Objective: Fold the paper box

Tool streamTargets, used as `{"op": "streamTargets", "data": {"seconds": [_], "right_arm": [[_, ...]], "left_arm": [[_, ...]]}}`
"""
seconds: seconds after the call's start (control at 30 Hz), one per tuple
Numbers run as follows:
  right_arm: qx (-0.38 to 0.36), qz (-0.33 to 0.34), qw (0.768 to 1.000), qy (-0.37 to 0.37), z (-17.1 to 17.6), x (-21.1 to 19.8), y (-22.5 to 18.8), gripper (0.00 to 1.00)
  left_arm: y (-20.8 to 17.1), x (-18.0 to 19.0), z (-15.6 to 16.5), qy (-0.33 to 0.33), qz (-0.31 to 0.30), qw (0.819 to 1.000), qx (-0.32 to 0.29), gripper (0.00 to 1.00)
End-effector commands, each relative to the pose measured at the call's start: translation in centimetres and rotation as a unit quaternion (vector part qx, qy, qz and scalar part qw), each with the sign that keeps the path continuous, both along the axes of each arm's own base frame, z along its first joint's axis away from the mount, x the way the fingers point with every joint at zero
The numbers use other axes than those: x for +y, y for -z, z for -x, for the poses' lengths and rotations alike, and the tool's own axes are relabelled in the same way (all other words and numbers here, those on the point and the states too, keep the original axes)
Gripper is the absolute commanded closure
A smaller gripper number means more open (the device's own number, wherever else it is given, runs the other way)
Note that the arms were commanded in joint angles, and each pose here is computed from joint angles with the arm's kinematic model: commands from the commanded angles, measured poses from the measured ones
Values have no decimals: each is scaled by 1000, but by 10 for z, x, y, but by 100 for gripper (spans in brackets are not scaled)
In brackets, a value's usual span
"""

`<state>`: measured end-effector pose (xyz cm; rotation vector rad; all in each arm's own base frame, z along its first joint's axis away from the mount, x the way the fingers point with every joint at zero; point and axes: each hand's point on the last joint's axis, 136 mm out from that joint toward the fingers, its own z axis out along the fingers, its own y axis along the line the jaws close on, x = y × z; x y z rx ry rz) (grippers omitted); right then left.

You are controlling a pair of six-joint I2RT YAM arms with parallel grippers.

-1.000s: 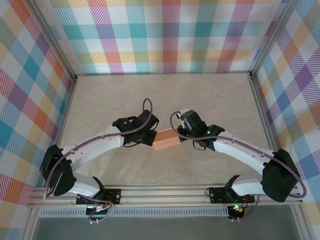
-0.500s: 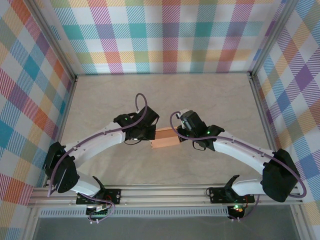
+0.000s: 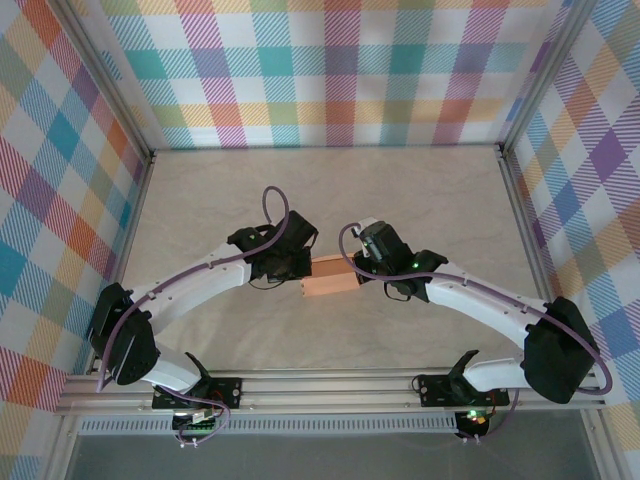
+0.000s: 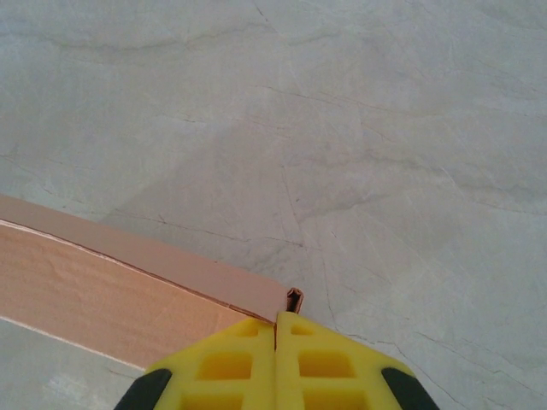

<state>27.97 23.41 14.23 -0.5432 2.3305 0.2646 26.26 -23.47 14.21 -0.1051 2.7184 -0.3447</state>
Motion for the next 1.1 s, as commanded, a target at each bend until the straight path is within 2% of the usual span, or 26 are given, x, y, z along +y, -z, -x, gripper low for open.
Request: {"op": "streamTargets", "data": {"seconds": [0.0,0.53,0.77,0.83,0.9,1.07], "right_arm": [[27,13,1000,-9,10,1,17,100],[11,-13,1000,-20,20,1,27,98],[-17,-42,998,-35,24,1,8,90],[-18,-44,998,-35,25,0,7,83],[-19,-48,998,-33,26,0,5,67],[-39,-76,996,-27,26,-1,-15,39]], "left_arm": [[7,1,0,4,7,1000,-7,100],[34,16,12,12,-8,1000,-12,100],[36,18,13,15,-23,1000,-15,100],[37,17,13,16,-25,999,-13,100],[37,17,13,16,-28,999,-13,100],[38,18,14,18,-33,999,-13,100]]}}
